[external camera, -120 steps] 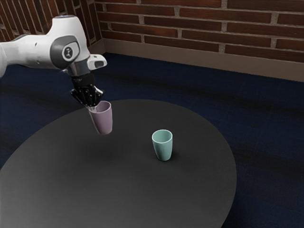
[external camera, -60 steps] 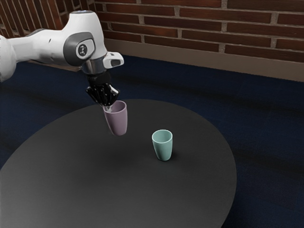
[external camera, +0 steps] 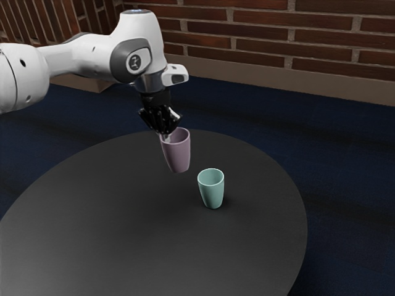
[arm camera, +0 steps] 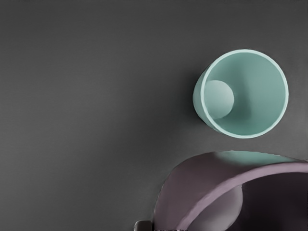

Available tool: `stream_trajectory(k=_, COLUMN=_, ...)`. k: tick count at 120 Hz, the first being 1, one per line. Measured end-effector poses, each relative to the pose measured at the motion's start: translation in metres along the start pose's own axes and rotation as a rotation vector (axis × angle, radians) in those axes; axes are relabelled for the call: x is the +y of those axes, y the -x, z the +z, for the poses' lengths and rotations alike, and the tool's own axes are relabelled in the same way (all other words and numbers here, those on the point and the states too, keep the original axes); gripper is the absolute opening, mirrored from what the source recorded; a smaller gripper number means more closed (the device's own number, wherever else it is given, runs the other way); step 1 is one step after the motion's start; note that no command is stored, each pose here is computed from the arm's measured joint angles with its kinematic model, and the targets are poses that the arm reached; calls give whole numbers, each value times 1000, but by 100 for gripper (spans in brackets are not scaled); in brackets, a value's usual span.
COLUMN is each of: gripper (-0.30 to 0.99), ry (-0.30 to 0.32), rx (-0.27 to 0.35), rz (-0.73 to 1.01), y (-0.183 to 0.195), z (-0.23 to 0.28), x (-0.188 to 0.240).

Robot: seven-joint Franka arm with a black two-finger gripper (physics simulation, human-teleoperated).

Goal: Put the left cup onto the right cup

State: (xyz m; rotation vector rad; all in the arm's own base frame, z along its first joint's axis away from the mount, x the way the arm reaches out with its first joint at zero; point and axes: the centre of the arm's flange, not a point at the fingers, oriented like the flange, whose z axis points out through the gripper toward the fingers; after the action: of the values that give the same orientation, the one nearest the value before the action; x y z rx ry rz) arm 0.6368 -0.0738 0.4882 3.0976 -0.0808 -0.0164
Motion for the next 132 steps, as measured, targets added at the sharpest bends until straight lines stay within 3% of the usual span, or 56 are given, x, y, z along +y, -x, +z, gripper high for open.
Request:
stream_trajectory(k=93, gripper=-9, ry=11, rx=-31, rz=63, y=-38, z=25, x=41)
stream_trajectory(k=132, gripper=-9, ry=2, rx=-11, rz=87, y=-57, z=25, x=52)
